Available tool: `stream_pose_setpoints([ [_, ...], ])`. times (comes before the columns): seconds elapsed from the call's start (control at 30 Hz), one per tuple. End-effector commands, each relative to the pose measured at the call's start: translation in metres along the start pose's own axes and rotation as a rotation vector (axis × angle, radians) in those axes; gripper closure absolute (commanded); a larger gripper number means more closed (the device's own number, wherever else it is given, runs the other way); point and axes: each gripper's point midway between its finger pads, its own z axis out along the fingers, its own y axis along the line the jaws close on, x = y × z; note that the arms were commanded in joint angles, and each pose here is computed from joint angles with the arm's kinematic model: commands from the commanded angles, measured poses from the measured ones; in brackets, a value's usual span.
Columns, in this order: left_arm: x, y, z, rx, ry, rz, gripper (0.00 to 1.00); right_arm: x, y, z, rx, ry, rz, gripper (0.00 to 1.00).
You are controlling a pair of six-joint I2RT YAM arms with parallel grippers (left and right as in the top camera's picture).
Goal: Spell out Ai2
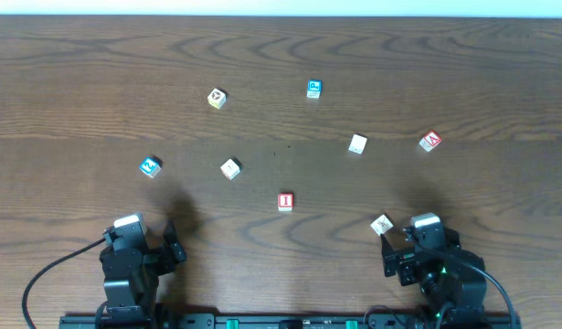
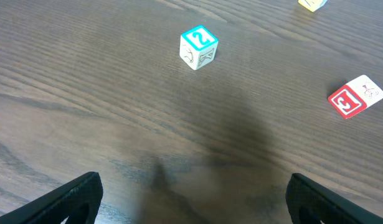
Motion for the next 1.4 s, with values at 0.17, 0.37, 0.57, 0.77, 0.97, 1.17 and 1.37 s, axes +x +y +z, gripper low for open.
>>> stream_pose_setpoints([
  [0.17,0.0039,0.0037,0.0022,-0.018,0.007,0.016,0.05,0.0026,-0.0022,0.0012,0.011,0.004,0.017,0.01],
  [0.37,0.0039,0.0037,0.0022,-0.018,0.007,0.016,0.04,0.0027,-0.0022,0.0013,0.011,0.004,0.017,0.01],
  [0.57,0.0039,0.0037,0.0022,-0.018,0.007,0.016,0.04,0.0028,-0.0022,0.0013,0.011,0.004,0.017,0.01],
  [0.77,0.0039,0.0037,0.0022,-0.018,0.007,0.016,0.05,0.0028,-0.0022,0.0013,0.011,0.004,0.017,0.01],
  [0.97,0.0039,0.0037,0.0022,-0.018,0.007,0.016,0.05,0.0028,-0.0022,0.0013,0.011,0.004,0.017,0.01],
  [1.17,0.0039,0.0037,0.0022,-0.018,0.007,0.016,0.04,0.0026,-0.0022,0.0012,0.011,0.004,0.017,0.01],
  [1.37,0.0039,0.0037,0.0022,-0.018,0.007,0.016,0.05,0.0025,-0.0022,0.0012,0.011,0.004,0.017,0.01],
])
